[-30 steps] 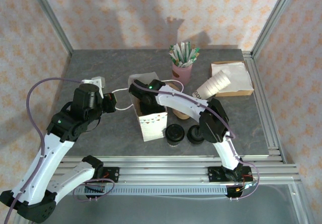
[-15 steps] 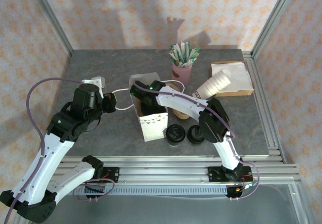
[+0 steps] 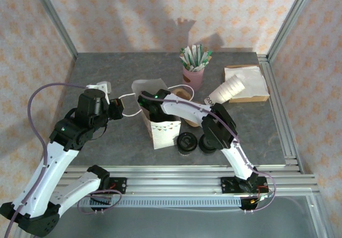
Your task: Pack the takeout coffee
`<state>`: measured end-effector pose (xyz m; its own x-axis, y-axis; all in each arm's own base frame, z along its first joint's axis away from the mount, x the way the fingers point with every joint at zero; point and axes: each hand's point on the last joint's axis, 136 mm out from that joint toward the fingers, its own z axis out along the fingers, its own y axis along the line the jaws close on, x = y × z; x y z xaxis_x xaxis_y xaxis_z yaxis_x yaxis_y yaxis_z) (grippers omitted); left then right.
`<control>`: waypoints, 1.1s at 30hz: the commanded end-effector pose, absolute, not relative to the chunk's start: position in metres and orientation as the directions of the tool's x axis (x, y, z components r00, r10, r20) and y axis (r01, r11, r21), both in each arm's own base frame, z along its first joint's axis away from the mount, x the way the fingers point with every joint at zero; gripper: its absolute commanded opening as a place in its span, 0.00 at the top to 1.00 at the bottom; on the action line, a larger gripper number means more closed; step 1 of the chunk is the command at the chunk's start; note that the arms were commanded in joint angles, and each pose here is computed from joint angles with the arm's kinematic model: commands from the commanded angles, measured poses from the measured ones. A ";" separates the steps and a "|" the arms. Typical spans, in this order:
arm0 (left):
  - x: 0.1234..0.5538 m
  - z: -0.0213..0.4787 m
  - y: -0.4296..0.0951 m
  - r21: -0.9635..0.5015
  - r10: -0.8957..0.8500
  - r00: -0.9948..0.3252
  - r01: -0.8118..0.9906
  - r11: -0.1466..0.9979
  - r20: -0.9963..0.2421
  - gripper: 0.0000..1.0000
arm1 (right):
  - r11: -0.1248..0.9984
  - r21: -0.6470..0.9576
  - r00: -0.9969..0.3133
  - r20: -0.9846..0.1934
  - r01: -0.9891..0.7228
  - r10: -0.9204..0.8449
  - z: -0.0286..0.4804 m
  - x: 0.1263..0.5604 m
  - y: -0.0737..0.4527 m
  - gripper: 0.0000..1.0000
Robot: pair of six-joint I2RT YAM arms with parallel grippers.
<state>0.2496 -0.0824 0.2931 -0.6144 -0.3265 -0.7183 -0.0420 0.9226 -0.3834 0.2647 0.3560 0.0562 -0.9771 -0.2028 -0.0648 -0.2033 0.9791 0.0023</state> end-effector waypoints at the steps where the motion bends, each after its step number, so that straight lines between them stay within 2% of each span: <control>1: 0.249 0.305 -0.080 -0.406 -0.351 -0.587 -0.041 0.913 -0.730 1.00 | 0.976 -0.057 -0.977 -0.017 -0.209 -0.211 0.037 0.263 0.346 0.70; 14: 0.251 0.307 -0.081 -0.407 -0.352 -0.586 -0.041 0.912 -0.730 1.00 | 0.977 -0.028 -0.977 0.026 -0.210 -0.210 0.012 0.256 0.350 0.69; 21: 0.252 0.298 -0.083 -0.403 -0.346 -0.609 -0.047 0.914 -0.714 1.00 | 0.976 0.077 -0.979 -0.024 -0.201 -0.200 0.042 0.260 0.368 0.70; 25: 0.252 0.290 -0.085 -0.403 -0.343 -0.623 -0.049 0.914 -0.703 1.00 | 0.973 0.127 -0.981 -0.013 -0.193 -0.193 0.044 0.257 0.378 0.70; 33: 0.252 0.278 -0.085 -0.385 -0.327 -0.644 -0.055 0.921 -0.692 1.00 | 0.982 0.061 -0.983 0.031 -0.179 -0.181 0.014 0.254 0.371 0.70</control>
